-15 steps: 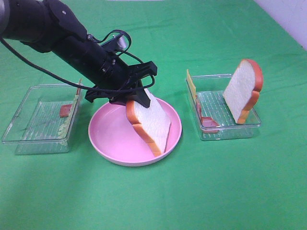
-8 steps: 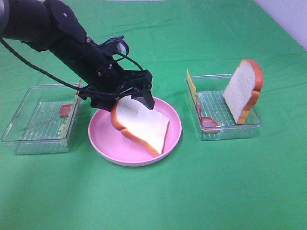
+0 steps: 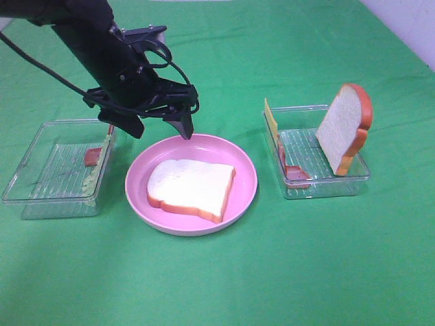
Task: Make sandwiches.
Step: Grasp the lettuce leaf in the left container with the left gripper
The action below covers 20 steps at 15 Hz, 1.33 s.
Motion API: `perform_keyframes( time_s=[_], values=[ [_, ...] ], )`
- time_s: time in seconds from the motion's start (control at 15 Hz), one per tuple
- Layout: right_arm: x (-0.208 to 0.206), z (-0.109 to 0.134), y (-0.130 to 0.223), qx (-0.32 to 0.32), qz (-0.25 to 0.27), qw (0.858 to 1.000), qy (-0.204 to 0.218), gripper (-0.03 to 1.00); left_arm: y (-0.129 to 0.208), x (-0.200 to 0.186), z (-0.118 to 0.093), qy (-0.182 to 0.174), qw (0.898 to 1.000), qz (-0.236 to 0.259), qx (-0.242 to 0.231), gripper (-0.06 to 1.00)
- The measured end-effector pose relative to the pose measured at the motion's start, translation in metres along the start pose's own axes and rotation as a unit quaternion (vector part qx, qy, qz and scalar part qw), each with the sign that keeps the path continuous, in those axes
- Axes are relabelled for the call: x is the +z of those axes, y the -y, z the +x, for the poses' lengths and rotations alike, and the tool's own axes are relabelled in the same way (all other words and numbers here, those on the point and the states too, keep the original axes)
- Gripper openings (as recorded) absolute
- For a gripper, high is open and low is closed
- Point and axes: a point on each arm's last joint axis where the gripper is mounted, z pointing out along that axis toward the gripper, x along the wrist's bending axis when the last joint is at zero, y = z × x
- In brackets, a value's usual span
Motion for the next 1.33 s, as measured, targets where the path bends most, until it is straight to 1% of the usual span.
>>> perform_keyframes(
  time_s=[0.27, 0.4, 0.47, 0.53, 0.6, 0.73, 0.8, 0.87, 1.33],
  values=[
    [0.000, 0.000, 0.000, 0.000, 0.000, 1.000, 0.000, 0.69, -0.012, -0.033, 0.001, -0.063, 0.998, 0.027, -0.008, 0.81],
    [0.000, 0.000, 0.000, 0.000, 0.000, 1.000, 0.000, 0.69, -0.014, -0.041, 0.002, -0.085, 0.996, 0.039, -0.011, 0.81],
    [0.000, 0.000, 0.000, 0.000, 0.000, 1.000, 0.000, 0.69, -0.009, -0.045, 0.007, -0.116, 0.991, 0.071, -0.014, 0.79],
    [0.000, 0.000, 0.000, 0.000, 0.000, 1.000, 0.000, 0.69, -0.009, -0.045, 0.009, -0.124, 0.990, 0.072, -0.012, 0.78],
    [0.000, 0.000, 0.000, 0.000, 0.000, 1.000, 0.000, 0.69, -0.009, -0.046, 0.011, -0.138, 0.988, 0.070, -0.008, 0.74],
    [0.000, 0.000, 0.000, 0.000, 0.000, 1.000, 0.000, 0.69, -0.009, -0.044, 0.013, -0.147, 0.986, 0.073, -0.007, 0.69],
    [0.000, 0.000, 0.000, 0.000, 0.000, 1.000, 0.000, 0.69, -0.009, -0.041, 0.014, -0.147, 0.986, 0.075, -0.007, 0.68],
    [0.000, 0.000, 0.000, 0.000, 0.000, 1.000, 0.000, 0.69, -0.008, -0.027, 0.017, -0.151, 0.984, 0.092, -0.008, 0.67],
    [0.000, 0.000, 0.000, 0.000, 0.000, 1.000, 0.000, 0.69, -0.001, 0.021, 0.028, -0.162, 0.976, 0.147, -0.014, 0.67]
  ],
)
